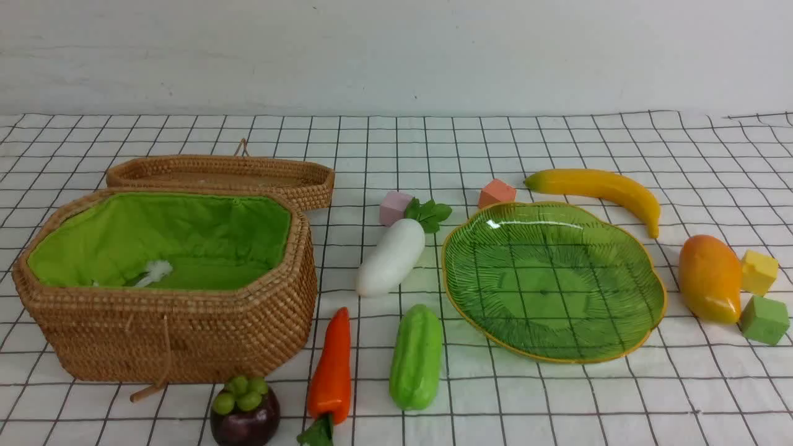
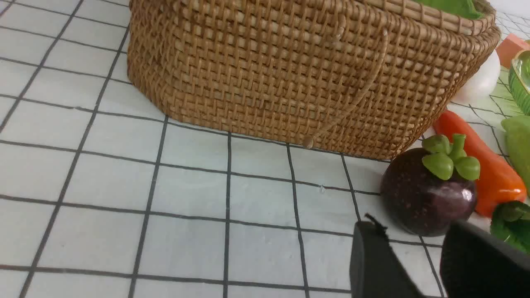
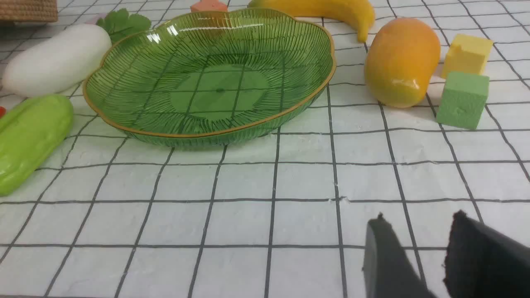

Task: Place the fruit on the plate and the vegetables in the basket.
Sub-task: Grab a mangosteen with your left arm and put it on the plate on the right

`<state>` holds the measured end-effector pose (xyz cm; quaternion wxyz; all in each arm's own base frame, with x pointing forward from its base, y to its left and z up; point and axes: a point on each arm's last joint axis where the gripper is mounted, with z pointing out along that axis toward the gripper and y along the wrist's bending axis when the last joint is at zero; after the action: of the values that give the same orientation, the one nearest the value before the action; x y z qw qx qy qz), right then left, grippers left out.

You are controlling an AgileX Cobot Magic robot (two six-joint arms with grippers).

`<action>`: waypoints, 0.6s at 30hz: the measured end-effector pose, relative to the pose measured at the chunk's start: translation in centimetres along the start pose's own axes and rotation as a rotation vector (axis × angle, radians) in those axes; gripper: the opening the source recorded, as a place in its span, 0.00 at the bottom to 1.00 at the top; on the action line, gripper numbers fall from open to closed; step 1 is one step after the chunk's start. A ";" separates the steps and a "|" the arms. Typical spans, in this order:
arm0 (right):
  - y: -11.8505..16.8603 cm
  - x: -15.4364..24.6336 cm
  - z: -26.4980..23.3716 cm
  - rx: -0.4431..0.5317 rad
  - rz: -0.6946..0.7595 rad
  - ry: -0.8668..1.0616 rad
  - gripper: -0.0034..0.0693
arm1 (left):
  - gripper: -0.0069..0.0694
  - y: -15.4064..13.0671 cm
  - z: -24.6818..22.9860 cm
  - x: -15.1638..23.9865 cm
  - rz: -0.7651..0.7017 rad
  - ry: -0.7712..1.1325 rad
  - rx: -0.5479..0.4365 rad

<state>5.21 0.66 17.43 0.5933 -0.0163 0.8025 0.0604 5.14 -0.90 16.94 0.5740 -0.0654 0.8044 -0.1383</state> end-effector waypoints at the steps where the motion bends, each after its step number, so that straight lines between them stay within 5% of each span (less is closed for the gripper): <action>1: 0.0 0.0 0.0 0.000 0.000 0.000 0.38 | 0.40 0.0 0.0 0.0 0.000 0.000 0.000; 18: 0.0 0.0 0.0 0.000 0.000 0.000 0.38 | 0.40 0.1 0.0 0.0 0.021 -0.001 -0.006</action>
<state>5.21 0.66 17.43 0.5933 -0.0163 0.8025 0.0604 5.14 -0.85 16.93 0.5755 -0.0589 0.8053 -0.1297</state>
